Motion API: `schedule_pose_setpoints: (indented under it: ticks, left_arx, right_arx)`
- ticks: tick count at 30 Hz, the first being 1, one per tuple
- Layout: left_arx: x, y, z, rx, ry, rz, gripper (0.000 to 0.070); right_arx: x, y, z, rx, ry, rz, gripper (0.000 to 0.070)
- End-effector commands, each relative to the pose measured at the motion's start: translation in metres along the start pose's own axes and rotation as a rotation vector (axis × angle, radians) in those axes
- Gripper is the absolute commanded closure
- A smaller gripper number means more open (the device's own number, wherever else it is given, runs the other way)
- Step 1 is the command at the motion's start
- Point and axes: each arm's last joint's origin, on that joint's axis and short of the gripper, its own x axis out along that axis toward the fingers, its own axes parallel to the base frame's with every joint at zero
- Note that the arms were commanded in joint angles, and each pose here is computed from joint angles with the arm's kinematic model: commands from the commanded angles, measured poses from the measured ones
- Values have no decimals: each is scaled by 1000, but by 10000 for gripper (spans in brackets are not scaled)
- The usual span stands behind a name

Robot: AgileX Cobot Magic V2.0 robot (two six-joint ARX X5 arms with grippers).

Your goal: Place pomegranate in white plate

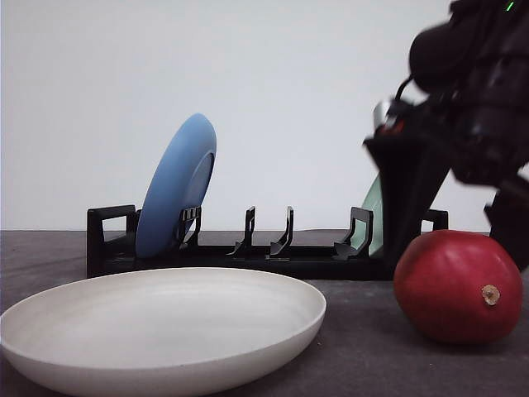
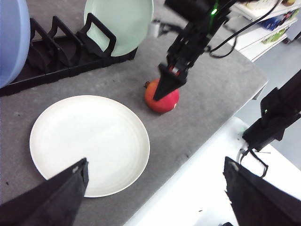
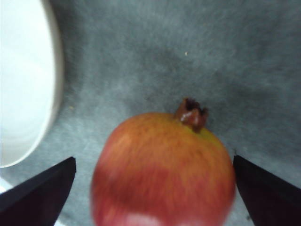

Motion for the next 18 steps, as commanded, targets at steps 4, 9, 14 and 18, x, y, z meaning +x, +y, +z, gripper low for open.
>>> schedule_pose_setpoints:
  ticks: [4, 9, 14, 18]
  left_arx:
    - [-2, -1, 2, -18, -8, -14, 146]
    - [-2, -1, 2, -17, -8, -14, 146]
    - [-2, -1, 2, -17, -10, -14, 146]
    - [-2, -1, 2, -15, -14, -16, 146]
  right_arx:
    - [17, 1, 5, 14, 50, -41, 43]
    - [20, 5, 5, 10, 59, -51, 246]
    - [11, 11, 8, 14, 81, -76, 300]
    - [-3, 29, 15, -24, 84, -101, 300]
